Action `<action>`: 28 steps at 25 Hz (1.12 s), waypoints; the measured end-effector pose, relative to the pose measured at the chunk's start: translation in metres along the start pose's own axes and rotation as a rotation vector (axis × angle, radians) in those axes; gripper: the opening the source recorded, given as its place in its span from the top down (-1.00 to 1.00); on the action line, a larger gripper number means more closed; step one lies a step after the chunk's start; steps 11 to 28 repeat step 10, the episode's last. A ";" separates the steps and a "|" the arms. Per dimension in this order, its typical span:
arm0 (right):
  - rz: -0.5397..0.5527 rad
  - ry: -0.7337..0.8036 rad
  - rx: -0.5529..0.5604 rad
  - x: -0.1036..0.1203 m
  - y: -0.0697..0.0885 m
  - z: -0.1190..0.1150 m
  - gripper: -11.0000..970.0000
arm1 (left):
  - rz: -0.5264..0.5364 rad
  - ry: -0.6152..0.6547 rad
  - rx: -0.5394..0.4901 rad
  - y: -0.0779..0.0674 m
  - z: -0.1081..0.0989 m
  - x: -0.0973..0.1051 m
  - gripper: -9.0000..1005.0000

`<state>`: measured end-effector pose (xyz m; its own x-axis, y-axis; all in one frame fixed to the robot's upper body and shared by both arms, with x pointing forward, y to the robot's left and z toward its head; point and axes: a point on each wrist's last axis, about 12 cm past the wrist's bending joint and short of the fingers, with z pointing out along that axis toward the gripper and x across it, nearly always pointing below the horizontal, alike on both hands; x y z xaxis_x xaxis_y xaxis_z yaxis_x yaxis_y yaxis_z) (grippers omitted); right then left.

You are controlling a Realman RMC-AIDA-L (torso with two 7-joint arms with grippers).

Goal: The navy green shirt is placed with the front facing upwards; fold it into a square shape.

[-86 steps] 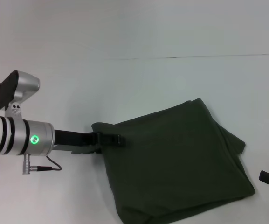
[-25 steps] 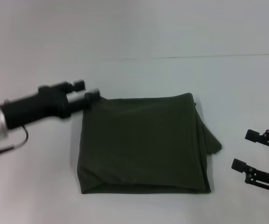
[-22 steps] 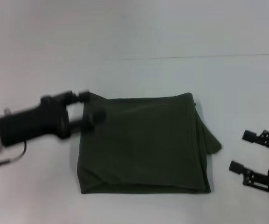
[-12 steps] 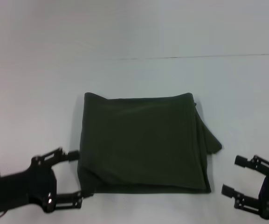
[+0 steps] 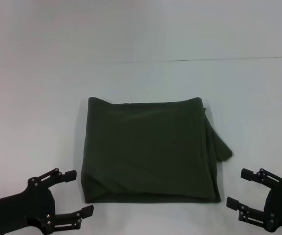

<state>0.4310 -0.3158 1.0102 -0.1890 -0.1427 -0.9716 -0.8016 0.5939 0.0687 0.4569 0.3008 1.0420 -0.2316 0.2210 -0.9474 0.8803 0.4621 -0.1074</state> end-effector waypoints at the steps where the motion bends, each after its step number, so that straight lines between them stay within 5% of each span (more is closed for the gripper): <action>1: 0.000 0.001 0.001 0.000 0.000 0.000 -0.75 | 0.000 -0.002 0.000 0.000 0.000 0.000 -0.89; 28: 0.002 0.001 0.001 0.000 0.000 0.002 -0.75 | -0.001 -0.016 0.002 0.001 0.002 -0.003 -0.89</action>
